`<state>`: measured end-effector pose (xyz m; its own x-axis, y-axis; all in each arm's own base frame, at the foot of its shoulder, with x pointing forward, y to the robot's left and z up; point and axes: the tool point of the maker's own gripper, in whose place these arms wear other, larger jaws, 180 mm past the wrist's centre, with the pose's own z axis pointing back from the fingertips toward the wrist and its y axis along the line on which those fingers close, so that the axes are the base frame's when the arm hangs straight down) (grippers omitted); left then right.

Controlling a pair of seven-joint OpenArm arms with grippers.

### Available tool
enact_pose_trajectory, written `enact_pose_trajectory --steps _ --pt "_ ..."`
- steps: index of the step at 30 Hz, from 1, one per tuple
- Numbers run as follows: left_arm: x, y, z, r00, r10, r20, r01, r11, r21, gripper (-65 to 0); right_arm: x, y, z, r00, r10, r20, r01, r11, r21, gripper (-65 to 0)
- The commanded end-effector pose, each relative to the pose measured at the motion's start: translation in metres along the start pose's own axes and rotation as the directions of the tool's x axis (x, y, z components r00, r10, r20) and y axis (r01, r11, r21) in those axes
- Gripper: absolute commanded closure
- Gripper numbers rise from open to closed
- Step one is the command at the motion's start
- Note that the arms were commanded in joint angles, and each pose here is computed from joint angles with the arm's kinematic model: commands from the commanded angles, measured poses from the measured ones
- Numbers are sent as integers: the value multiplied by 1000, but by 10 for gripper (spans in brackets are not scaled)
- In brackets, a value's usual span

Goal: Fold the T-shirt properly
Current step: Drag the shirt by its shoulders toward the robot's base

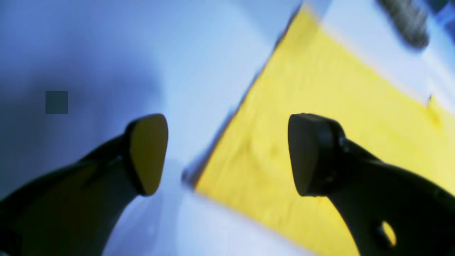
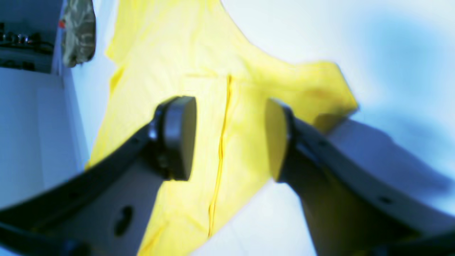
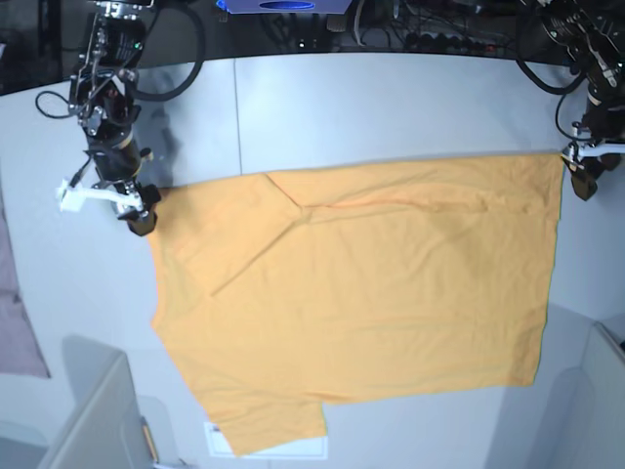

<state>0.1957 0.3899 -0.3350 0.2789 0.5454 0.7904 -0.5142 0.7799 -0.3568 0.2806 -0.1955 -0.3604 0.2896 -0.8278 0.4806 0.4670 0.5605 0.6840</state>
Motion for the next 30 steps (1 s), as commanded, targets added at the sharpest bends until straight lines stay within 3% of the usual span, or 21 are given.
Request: enact_pose_trajectory --steps 1,4,9,19,22,30 --pt "17 -4 6 998 -40 51 41 999 -33 -512 5 4 8 1000 -3 29 3 1000 14 -324" --pt "-4 -4 14 998 -68 9 68 996 -61 -512 -12 -16 20 999 -42 2 42 997 -57 -323" --pt "-44 19 11 997 8 -82 -10 1000 -22 -512 -37 -45 13 994 -94 -51 85 986 -145 -329" --pt "-67 19 -19 986 115 -122 -119 992 -30 -510 -46 -55 -23 987 -137 -83 120 975 -185 -329" --pt "-67 15 -26 984 134 -119 -139 990 -36 -510 -42 -61 -31 989 -140 -54 127 971 -200 -329" --pt "-75 1 -43 978 133 -161 -146 987 -72 -508 -46 -72 -41 988 -150 -48 134 963 -234 -329"
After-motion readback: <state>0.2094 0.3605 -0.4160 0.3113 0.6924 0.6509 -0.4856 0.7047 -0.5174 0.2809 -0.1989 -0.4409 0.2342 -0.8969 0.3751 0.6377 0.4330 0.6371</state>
